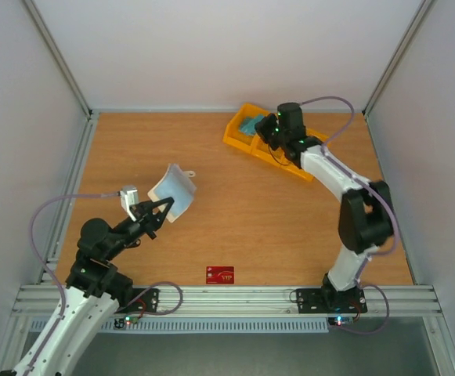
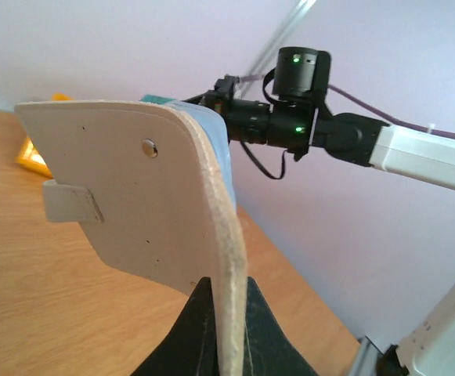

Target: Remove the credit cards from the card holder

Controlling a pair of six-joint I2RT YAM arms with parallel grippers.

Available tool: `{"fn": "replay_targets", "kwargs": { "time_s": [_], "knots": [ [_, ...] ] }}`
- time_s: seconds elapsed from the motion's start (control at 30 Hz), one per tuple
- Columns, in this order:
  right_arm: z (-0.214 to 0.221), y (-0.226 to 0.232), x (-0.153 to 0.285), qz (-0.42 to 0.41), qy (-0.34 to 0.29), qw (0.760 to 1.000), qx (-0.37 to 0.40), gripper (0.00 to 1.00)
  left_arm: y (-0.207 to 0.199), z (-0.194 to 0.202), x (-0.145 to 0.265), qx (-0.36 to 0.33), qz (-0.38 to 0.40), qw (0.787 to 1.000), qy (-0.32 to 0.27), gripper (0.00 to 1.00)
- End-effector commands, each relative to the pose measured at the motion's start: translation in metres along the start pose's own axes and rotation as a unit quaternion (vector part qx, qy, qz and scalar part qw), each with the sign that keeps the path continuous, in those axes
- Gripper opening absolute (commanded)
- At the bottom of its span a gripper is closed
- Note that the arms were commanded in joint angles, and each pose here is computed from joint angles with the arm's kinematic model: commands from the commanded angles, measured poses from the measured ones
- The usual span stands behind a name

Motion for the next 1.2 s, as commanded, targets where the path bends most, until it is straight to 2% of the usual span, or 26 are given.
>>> {"fn": "replay_targets", "kwargs": {
  "time_s": [0.0, 0.13, 0.2, 0.37, 0.87, 1.17],
  "knots": [
    [-0.045, 0.000, -0.048, 0.039, -0.210, 0.954, -0.209, 0.01, 0.012, -0.002, 0.009, -0.020, -0.059, 0.997, -0.044, 0.00],
    [-0.047, -0.019, -0.102, 0.063, -0.264, 0.913, -0.304, 0.01, 0.012, -0.004, 0.013, -0.033, -0.060, 0.996, -0.062, 0.00],
    [-0.042, -0.031, -0.126, 0.091, -0.270, 0.895, -0.343, 0.01, 0.011, -0.004, 0.014, -0.036, -0.059, 0.995, -0.066, 0.00],
    [-0.043, -0.050, -0.158, 0.136, -0.298, 0.856, -0.400, 0.01, 0.009, -0.005, 0.017, -0.045, -0.052, 0.994, -0.079, 0.00],
    [-0.025, -0.070, -0.178, 0.178, -0.296, 0.821, -0.455, 0.01, 0.005, -0.006, 0.019, -0.045, -0.031, 0.994, -0.096, 0.00],
    [-0.034, -0.077, -0.199, 0.193, -0.291, 0.805, -0.480, 0.01, 0.006, -0.006, 0.019, -0.045, -0.035, 0.994, -0.098, 0.00]
  ]
}}
Point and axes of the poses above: each gripper's point midway between its finger pads, its own x axis back along the fingers, its own y axis along the line the jaws close on, z = x × y, the point moved 8 cm from there along x, back along the fingers, and after that the axes turned 8 degrees about x, right-handed, at the moved point
